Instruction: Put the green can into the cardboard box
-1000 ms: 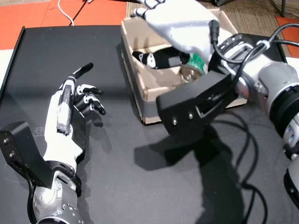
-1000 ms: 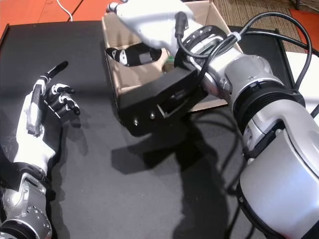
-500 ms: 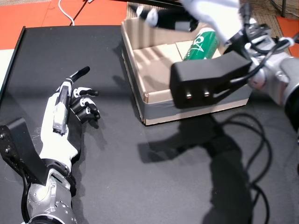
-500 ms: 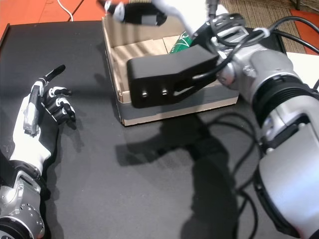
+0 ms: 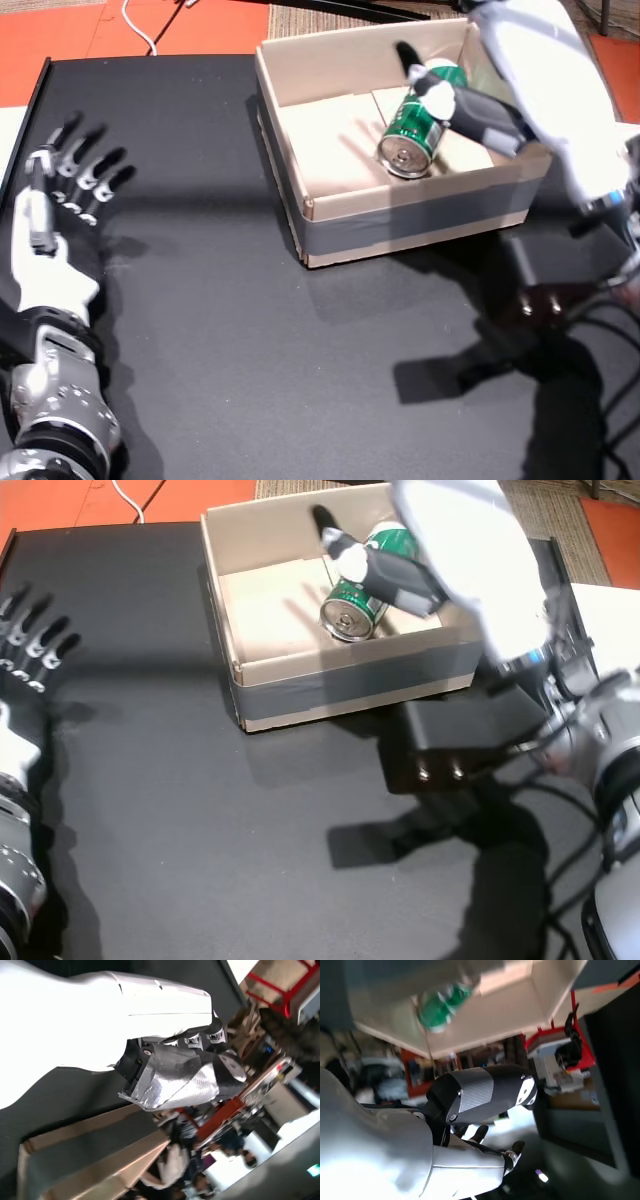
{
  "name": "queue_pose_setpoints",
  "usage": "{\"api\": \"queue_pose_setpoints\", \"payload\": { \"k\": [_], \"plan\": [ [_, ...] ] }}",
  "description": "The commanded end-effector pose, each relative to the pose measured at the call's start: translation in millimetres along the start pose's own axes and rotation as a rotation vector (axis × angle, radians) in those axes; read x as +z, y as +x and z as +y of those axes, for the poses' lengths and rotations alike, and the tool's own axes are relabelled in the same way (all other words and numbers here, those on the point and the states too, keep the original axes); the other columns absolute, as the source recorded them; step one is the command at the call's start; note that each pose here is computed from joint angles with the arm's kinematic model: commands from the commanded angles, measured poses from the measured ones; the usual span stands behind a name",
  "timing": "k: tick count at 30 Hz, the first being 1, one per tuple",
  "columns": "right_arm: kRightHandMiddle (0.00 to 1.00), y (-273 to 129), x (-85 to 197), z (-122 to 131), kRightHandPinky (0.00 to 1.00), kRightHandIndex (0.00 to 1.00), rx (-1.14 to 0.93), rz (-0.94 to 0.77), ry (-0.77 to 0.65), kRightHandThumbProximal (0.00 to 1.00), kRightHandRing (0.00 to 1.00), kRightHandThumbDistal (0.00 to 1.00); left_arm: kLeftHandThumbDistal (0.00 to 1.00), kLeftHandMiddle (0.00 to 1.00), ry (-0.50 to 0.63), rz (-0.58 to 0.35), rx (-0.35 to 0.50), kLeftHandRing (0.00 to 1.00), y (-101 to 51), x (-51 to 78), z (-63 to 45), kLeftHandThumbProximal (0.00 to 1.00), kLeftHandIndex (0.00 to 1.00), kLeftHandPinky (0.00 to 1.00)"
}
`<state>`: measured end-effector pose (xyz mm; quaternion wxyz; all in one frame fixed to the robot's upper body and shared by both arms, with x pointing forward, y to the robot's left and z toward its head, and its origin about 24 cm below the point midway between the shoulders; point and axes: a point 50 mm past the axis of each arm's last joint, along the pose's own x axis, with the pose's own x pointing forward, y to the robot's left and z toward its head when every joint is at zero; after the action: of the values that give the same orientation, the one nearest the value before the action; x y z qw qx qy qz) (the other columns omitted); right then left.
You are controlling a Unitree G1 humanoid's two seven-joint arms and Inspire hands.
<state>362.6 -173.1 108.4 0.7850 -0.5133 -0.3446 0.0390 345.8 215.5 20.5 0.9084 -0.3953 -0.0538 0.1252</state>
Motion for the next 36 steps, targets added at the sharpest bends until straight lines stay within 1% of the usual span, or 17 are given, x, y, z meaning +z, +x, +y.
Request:
{"api": "queue_pose_setpoints", "payload": {
  "k": [1,3,4,7,9,14,17,19,20,23,24,26,29,30,34,35,36],
  "plan": [
    [0.86,-13.9,-6.1,1.0,0.96,0.8,-0.005,0.044,0.045,0.55,0.95,0.41,0.0,0.52,-0.057,0.007,0.013,0.66,-0.5,2.1,6.5,0.79,0.49,0.71],
    [0.86,-22.3,-7.9,2.6,0.96,0.8,-0.009,0.059,0.069,0.55,0.95,0.39,0.02,0.54,-0.08,0.012,0.005,0.66,-1.5,1.7,8.7,0.78,0.49,0.71],
    [0.87,-26.1,-8.3,3.1,0.95,0.8,-0.017,0.068,0.091,0.52,0.95,0.41,0.01,0.54,-0.087,0.018,0.003,0.66,-1.7,1.0,8.8,0.78,0.49,0.72],
    [0.84,-33.9,-9.5,2.9,0.94,0.73,-0.03,0.1,0.177,0.45,0.94,0.42,0.04,0.56,-0.121,0.051,0.01,0.67,-1.1,-2.7,7.6,0.82,0.52,0.74],
    [0.83,-35.6,-10.3,-0.4,0.95,0.68,-0.045,0.102,0.211,0.44,0.96,0.39,0.0,0.58,-0.131,0.076,0.008,0.69,-1.1,-5.6,6.4,0.85,0.53,0.76],
    [0.84,-47.8,-16.0,-17.6,0.97,0.67,-0.151,0.106,0.282,0.4,0.96,0.34,0.0,0.62,-0.136,0.145,-0.013,0.73,-0.9,-12.6,2.1,0.94,0.56,0.79],
    [0.79,-63.6,-18.4,-25.2,0.93,0.62,-0.18,0.104,0.323,0.44,0.93,0.4,0.04,0.6,-0.128,0.159,-0.027,0.71,-0.8,-12.8,1.9,0.93,0.57,0.76],
    [0.78,-74.0,-16.8,-26.4,0.91,0.61,-0.169,0.091,0.356,0.42,0.91,0.39,0.07,0.6,-0.123,0.17,-0.018,0.7,0.1,-12.3,1.8,0.92,0.56,0.78],
    [0.77,-78.6,-15.2,-25.5,0.91,0.61,-0.162,0.086,0.37,0.42,0.91,0.39,0.04,0.59,-0.122,0.173,-0.016,0.69,0.5,-12.1,1.8,0.92,0.54,0.77],
    [0.75,-87.9,-7.1,-17.9,0.9,0.59,-0.16,0.071,0.43,0.45,0.9,0.34,0.06,0.56,-0.104,0.184,-0.022,0.67,0.8,-11.5,1.9,0.91,0.51,0.72],
    [0.74,-89.8,-3.6,-14.9,0.89,0.58,-0.167,0.062,0.456,0.45,0.88,0.36,0.06,0.55,-0.096,0.186,-0.026,0.66,0.8,-11.4,2.0,0.91,0.5,0.71],
    [0.69,-93.8,4.2,-9.4,0.88,0.54,-0.183,0.038,0.518,0.45,0.86,0.38,0.12,0.55,-0.085,0.189,-0.038,0.65,0.3,-11.1,2.6,0.87,0.5,0.69],
    [0.61,-106.2,12.9,-4.0,0.84,0.49,-0.199,0.013,0.581,0.46,0.79,0.44,0.11,0.53,-0.079,0.186,-0.041,0.64,0.4,-9.7,3.5,0.85,0.49,0.71],
    [0.59,-110.7,15.1,-2.6,0.83,0.47,-0.206,0.011,0.595,0.47,0.77,0.43,0.11,0.53,-0.076,0.185,-0.04,0.64,0.7,-8.9,3.8,0.85,0.49,0.71],
    [0.57,-120.7,24.5,7.7,0.8,0.43,-0.312,0.053,0.694,0.33,0.76,0.25,0.17,0.54,-0.082,0.184,-0.043,0.65,1.9,-5.3,5.6,0.83,0.5,0.76],
    [0.57,-121.7,27.2,11.8,0.8,0.43,-0.352,0.075,0.728,0.33,0.76,0.23,0.17,0.54,-0.081,0.184,-0.041,0.64,2.2,-4.4,6.1,0.82,0.5,0.76],
    [0.56,-122.9,29.2,15.6,0.8,0.42,-0.392,0.103,0.749,0.41,0.75,0.26,0.18,0.55,-0.079,0.183,-0.037,0.64,2.4,-3.6,6.7,0.82,0.5,0.76]
  ]
}}
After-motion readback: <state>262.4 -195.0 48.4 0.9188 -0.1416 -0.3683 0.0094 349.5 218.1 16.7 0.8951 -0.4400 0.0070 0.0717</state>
